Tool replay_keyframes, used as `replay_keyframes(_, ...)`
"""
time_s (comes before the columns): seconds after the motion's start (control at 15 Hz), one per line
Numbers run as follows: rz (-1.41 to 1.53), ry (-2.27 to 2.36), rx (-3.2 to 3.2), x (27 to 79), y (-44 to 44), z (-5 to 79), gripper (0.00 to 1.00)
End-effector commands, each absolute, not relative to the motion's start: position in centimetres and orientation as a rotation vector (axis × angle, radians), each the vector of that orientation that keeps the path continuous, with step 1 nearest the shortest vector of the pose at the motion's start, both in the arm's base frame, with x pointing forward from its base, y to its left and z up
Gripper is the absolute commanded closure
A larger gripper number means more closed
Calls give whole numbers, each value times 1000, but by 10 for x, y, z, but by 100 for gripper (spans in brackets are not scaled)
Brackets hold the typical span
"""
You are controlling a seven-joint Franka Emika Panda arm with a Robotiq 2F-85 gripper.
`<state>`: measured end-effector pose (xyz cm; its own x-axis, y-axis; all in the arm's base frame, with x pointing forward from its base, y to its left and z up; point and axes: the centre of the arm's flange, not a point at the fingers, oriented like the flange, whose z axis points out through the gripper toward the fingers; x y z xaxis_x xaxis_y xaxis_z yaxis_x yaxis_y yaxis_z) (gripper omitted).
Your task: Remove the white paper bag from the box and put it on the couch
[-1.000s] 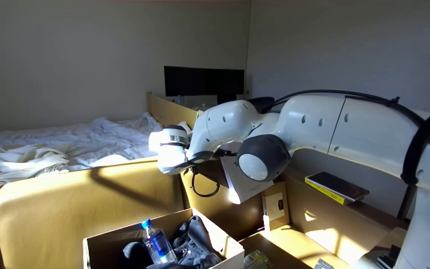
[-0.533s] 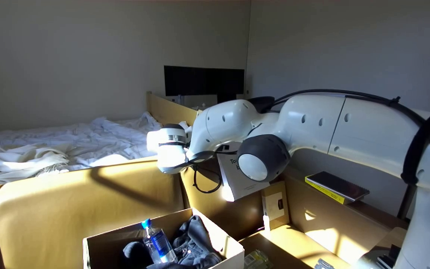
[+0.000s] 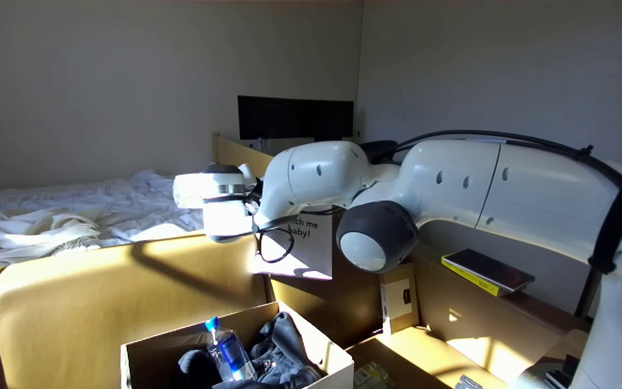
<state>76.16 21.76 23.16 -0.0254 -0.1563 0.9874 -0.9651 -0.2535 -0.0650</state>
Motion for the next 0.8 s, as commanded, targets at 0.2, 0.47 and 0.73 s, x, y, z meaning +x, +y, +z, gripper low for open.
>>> replay_keyframes(0.2, 1580, -1078, 1675, 777, 230, 233, 0)
replay_keyframes(0.47, 1647, -1023, 1695, 760, 231, 212, 0)
replay_keyframes(0.73, 1682, -977, 1603, 730, 217, 193, 0)
